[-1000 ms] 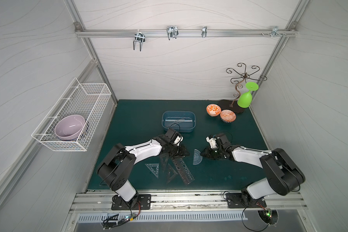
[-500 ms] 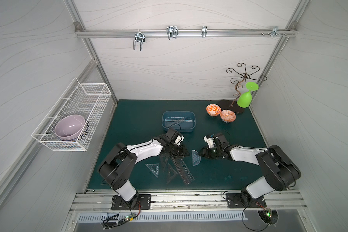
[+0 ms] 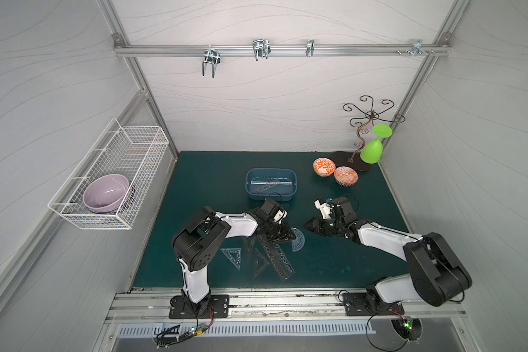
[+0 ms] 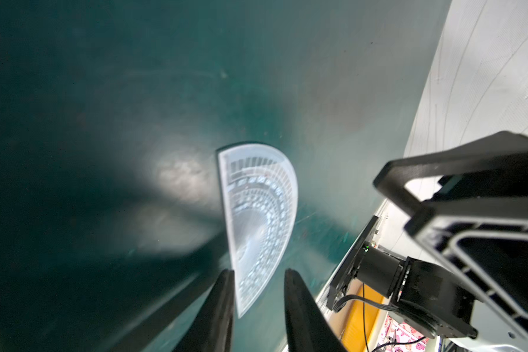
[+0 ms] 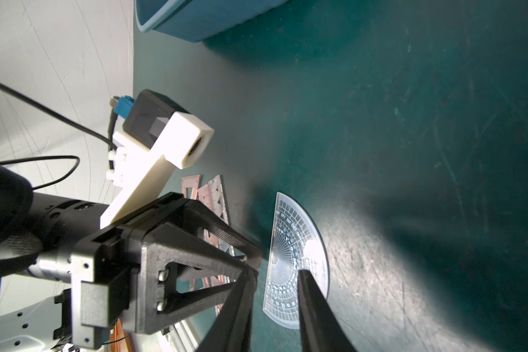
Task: Put the scattered rulers into the storage box
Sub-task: Pick up the ruler from the center of the board.
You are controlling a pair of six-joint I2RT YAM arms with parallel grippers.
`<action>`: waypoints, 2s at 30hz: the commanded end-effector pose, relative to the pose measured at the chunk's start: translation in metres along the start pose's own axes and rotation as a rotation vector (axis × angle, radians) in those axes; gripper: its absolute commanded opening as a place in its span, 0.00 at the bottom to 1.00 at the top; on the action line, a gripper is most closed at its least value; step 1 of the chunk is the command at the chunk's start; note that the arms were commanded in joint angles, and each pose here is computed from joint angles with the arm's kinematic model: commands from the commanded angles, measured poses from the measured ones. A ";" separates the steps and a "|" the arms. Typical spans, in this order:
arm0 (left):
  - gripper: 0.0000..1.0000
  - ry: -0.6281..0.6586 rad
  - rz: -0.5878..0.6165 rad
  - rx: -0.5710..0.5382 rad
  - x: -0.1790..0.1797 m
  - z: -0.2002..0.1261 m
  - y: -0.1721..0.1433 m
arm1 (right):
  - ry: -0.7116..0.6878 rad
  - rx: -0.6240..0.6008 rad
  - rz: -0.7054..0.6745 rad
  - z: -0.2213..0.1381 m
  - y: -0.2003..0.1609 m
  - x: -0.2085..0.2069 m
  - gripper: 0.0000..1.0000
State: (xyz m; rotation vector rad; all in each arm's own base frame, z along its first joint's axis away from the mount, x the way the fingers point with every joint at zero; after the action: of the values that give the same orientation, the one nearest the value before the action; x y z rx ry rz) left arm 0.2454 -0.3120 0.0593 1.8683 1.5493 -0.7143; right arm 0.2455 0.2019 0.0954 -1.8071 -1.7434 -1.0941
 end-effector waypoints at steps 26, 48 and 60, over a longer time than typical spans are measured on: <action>0.30 0.060 0.034 -0.010 -0.001 0.010 0.013 | 0.026 0.066 0.043 0.002 -0.012 -0.008 0.32; 0.30 0.081 0.021 0.010 0.009 0.014 0.008 | -0.004 0.189 0.151 0.017 -0.034 -0.026 0.45; 0.30 0.082 0.011 0.018 0.013 0.016 0.004 | 0.030 0.215 0.196 0.024 -0.038 -0.028 0.42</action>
State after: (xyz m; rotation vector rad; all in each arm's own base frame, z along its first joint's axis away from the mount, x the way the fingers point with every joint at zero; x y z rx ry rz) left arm 0.2523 -0.3175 0.0537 1.9085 1.5556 -0.6679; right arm 0.2228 0.2052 0.0571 -1.7839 -1.5890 -0.8511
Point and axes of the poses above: each gripper's point midway between its finger pads, its own z axis out along the fingers, its own x axis along the line the jaws close on, y = z × x, the point moved 4 cm from there along -z, back along the fingers, and after that the axes turned 8 degrees about z, right-handed, at the moved point
